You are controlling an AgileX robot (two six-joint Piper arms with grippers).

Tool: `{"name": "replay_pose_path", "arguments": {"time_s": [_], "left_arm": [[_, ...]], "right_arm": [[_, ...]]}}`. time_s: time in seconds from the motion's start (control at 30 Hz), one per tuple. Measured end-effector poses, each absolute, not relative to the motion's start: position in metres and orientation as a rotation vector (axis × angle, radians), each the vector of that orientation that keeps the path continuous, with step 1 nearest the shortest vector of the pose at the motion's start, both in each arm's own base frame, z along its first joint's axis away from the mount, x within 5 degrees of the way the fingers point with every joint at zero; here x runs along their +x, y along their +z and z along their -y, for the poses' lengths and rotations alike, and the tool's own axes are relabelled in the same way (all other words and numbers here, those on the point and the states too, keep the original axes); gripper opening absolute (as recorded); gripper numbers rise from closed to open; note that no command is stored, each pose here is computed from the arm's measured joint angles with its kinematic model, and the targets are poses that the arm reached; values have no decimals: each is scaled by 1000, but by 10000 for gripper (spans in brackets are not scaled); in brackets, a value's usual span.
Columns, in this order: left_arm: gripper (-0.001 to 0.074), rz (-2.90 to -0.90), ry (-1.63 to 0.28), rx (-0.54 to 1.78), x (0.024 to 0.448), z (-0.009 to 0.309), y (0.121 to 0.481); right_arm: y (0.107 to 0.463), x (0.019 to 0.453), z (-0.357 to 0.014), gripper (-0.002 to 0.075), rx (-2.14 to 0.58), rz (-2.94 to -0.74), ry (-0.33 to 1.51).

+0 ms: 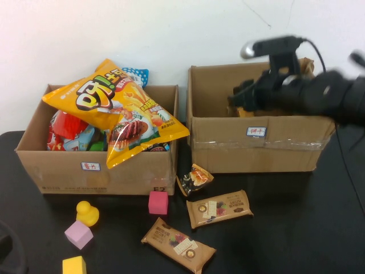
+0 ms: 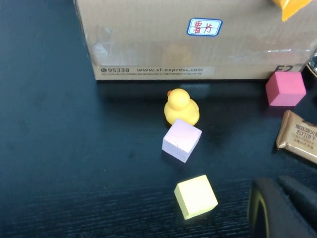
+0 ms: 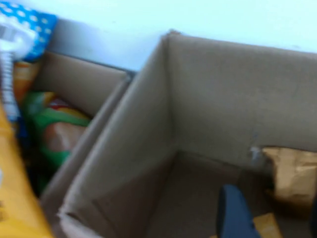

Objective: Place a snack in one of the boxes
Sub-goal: Place the biscuit in the biscuit box, then pick up the biscuit

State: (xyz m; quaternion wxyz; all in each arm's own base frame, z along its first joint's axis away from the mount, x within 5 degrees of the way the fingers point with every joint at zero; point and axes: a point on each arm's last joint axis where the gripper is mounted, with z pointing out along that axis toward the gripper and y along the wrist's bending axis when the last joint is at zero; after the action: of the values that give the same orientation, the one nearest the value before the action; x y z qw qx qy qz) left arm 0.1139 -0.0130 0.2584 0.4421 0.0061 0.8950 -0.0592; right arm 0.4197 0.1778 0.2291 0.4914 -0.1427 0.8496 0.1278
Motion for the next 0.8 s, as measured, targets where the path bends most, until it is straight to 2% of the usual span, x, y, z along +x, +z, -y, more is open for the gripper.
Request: {"name": "replay_pose_path", "arguments": {"time_s": [0.2, 0.43, 0.7, 0.8], "left_arm": [[-1, -2215, -163, 78, 114, 16, 259], [-2, -2187, -491, 191, 110, 40, 263], [-2, -2316, -706, 311, 123, 57, 252], [-2, -2376, -746, 323, 139, 60, 255]], "right_arm": [[264, 422, -164, 338, -459, -2178, 469], [293, 391, -161, 330, -825, -2275, 495], [287, 368, -153, 223, -1035, -2461, 477], [282, 361, -147, 134, -1061, -2528, 441]]}}
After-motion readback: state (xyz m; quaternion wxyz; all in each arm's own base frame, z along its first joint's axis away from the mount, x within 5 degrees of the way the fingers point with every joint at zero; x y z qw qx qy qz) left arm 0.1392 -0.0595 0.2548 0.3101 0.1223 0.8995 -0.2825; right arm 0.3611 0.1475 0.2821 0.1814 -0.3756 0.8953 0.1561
